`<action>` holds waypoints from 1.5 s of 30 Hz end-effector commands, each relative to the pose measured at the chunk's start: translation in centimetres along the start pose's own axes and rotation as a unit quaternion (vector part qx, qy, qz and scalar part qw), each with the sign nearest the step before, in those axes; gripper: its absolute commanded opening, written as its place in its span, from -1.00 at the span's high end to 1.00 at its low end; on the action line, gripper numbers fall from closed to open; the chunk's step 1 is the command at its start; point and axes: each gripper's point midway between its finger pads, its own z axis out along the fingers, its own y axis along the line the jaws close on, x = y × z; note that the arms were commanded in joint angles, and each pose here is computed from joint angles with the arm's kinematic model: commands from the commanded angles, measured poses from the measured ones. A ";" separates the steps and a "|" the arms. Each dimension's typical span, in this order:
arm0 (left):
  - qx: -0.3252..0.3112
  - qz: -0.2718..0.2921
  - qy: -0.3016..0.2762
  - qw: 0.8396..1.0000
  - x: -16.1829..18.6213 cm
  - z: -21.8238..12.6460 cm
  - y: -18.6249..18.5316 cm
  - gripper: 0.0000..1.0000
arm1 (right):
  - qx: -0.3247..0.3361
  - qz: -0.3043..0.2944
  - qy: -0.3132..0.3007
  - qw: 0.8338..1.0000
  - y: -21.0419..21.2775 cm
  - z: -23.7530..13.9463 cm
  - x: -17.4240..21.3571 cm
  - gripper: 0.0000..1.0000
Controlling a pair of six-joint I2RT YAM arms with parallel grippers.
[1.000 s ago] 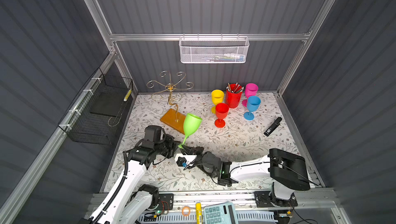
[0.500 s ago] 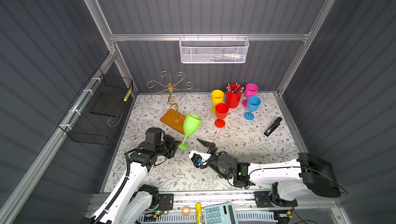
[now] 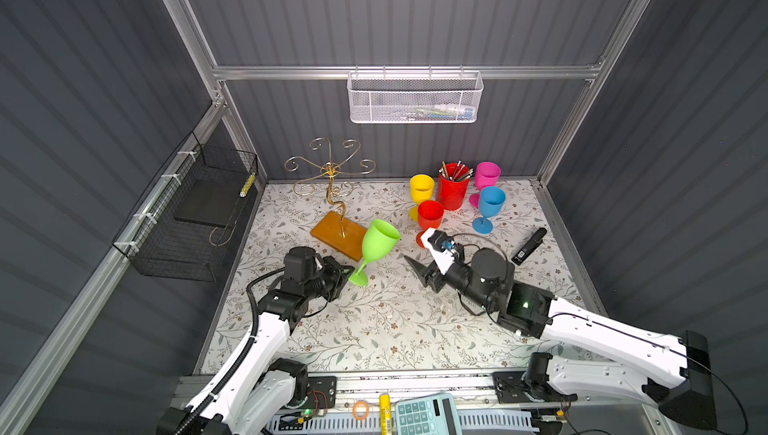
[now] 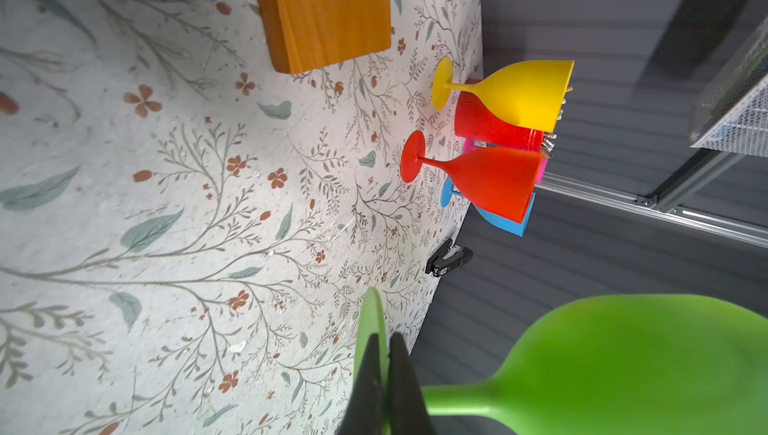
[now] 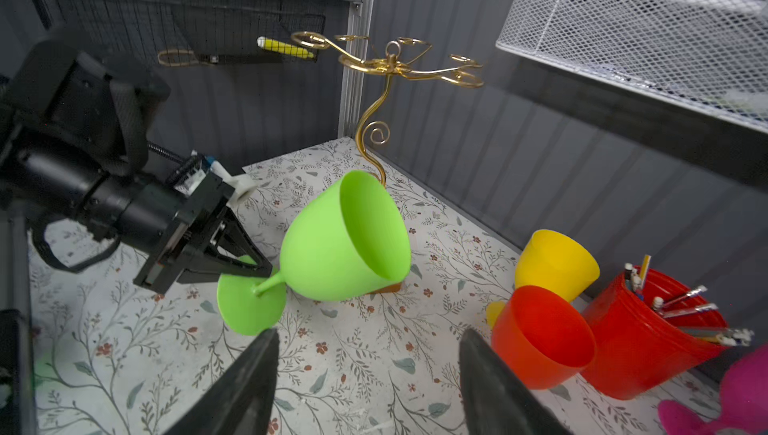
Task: Take the wine glass off the wine glass rack
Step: 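Swing the green glass with the right gripper toward the other glasses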
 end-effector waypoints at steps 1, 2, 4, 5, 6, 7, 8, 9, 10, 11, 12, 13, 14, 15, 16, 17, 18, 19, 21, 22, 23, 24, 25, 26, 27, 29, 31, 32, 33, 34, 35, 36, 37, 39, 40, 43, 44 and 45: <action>0.048 0.067 0.010 0.997 0.2 0.7 -1.7 1.00 | -0.048 0.099 0.073 0.991 0.7 -0.1 0.6 -0.30; 0.056 0.075 0.012 0.996 0.2 0.9 -1.9 1.00 | -0.045 0.115 0.093 0.988 0.5 0.2 0.8 -0.28; 0.080 0.093 0.020 0.992 0.3 1.5 -2.6 1.00 | -0.046 0.140 0.128 0.981 0.5 0.9 0.9 -0.27; 0.092 0.100 0.024 0.990 0.3 1.7 -3.0 1.00 | -0.041 0.153 0.139 0.977 0.3 1.1 0.6 -0.27; 0.105 0.106 0.027 0.988 0.3 1.9 -3.4 1.00 | -0.040 0.161 0.153 0.974 0.2 1.2 0.7 -0.26; 0.121 0.116 0.029 0.986 0.3 2.2 -3.9 1.00 | -0.040 0.171 0.164 0.971 0.2 1.2 0.6 -0.25; 0.130 0.121 0.030 0.984 0.3 2.4 -4.1 1.00 | -0.040 0.179 0.172 0.968 0.2 1.3 0.3 -0.24; 0.136 0.126 0.031 0.982 0.3 2.6 -4.3 1.00 | -0.041 0.185 0.178 0.966 0.2 1.3 0.1 -0.24; 0.142 0.132 0.031 0.981 0.2 2.9 -4.4 1.00 | -0.041 0.190 0.183 0.964 0.3 1.4 -0.1 -0.22; 0.148 0.136 0.032 0.979 0.2 3.1 -4.5 1.00 | -0.042 0.195 0.188 0.962 0.3 1.4 -0.4 -0.21; 0.154 0.138 0.034 0.978 0.2 3.3 -4.5 1.00 | -0.041 0.197 0.192 0.960 0.4 1.5 -0.5 -0.20; 0.164 0.142 0.036 0.976 0.2 3.5 -4.7 1.00 | -0.037 0.198 0.200 0.959 0.3 1.7 -0.5 -0.19; 0.170 0.142 0.040 0.974 0.2 3.9 -4.7 1.00 | -0.034 0.200 0.205 0.958 0.2 1.8 -0.6 -0.17; 0.179 0.143 0.042 0.972 0.2 4.1 -4.8 1.00 | -0.031 0.201 0.210 0.956 0.2 1.9 -0.6 -0.17; 0.188 0.145 0.045 0.970 0.3 4.3 -4.9 1.00 | -0.029 0.202 0.214 0.955 0.1 2.0 -0.7 -0.16; 0.196 0.145 0.047 0.969 0.3 4.5 -5.0 1.00 | -0.029 0.203 0.219 0.954 0.2 2.3 -0.7 -0.14; 0.202 0.146 0.049 0.967 0.3 4.6 -5.1 1.00 | -0.028 0.204 0.222 0.953 0.2 2.5 -0.8 -0.13; 0.209 0.148 0.050 0.965 0.3 4.8 -5.2 1.00 | -0.026 0.204 0.226 0.952 0.2 2.7 -0.8 -0.12; 0.218 0.150 0.053 0.963 0.3 5.1 -5.3 1.00 | -0.020 0.202 0.235 0.951 0.1 3.1 -0.8 -0.09; 0.220 0.150 0.053 0.962 0.3 5.2 -5.2 1.00 | -0.016 0.200 0.241 0.950 0.0 3.3 -0.7 -0.07; 0.224 0.150 0.053 0.962 0.2 5.3 -5.2 1.00 | -0.014 0.198 0.247 0.948 0.1 3.6 -0.5 -0.05; 0.226 0.150 0.053 0.961 0.2 5.4 -5.2 1.00 | -0.012 0.197 0.249 0.948 0.0 3.7 -0.6 -0.04; 0.227 0.148 0.053 0.961 0.1 5.5 -5.2 1.00 | -0.009 0.195 0.254 0.947 0.1 4.0 -0.4 -0.04; 0.229 0.148 0.055 0.961 0.1 5.6 -5.2 1.00 | -0.005 0.191 0.257 0.947 0.1 4.2 -0.4 -0.03; 0.230 0.147 0.056 0.961 0.1 5.7 -5.2 1.00 | -0.003 0.187 0.261 0.947 0.2 4.5 -0.4 -0.03; 0.233 0.143 0.057 0.960 0.1 5.9 -5.1 1.00 | 0.000 0.179 0.269 0.946 0.4 5.1 -0.3 -0.02; 0.237 0.139 0.058 0.960 0.1 6.1 -5.0 1.00 | 0.000 0.176 0.273 0.946 0.7 5.6 -0.2 -0.01; 0.241 0.136 0.059 0.959 0.1 6.2 -5.0 1.00 | -0.001 0.173 0.276 0.945 0.8 5.9 -0.2 0.00; 0.243 0.135 0.059 0.959 0.1 6.2 -5.0 1.00 | -0.002 0.171 0.278 0.945 1.0 6.2 -0.1 0.01; 0.244 0.132 0.060 0.959 0.1 6.3 -4.9 1.00 | -0.001 0.168 0.281 0.945 1.1 6.5 0.0 0.02; 0.247 0.131 0.060 0.958 0.0 6.3 -4.9 1.00 | -0.001 0.164 0.285 0.944 1.2 6.8 0.1 0.03; 0.248 0.129 0.060 0.958 0.0 6.3 -4.9 1.00 | -0.001 0.162 0.285 0.945 1.4 7.0 0.0 0.03; 0.250 0.127 0.062 0.958 0.1 6.4 -4.9 1.00 | -0.004 0.160 0.288 0.944 1.6 7.3 0.2 0.05; 0.256 0.124 0.062 0.957 0.0 6.3 -5.0 1.00 | -0.006 0.158 0.292 0.943 1.9 7.7 0.4 0.08; 0.258 0.123 0.061 0.956 0.0 6.3 -5.1 1.00 | -0.005 0.156 0.292 0.943 2.0 8.0 0.5 0.10; 0.261 0.119 0.061 0.956 0.0 6.4 -4.9 1.00 | -0.008 0.153 0.294 0.943 2.3 8.5 0.6 0.19; 0.264 0.118 0.061 0.955 0.0 6.4 -5.1 1.00 | -0.007 0.152 0.294 0.944 2.4 8.7 0.7 0.25; 0.263 0.117 0.061 0.956 0.0 6.4 -5.0 1.00 | -0.006 0.151 0.294 0.944 2.4 8.9 0.7 0.30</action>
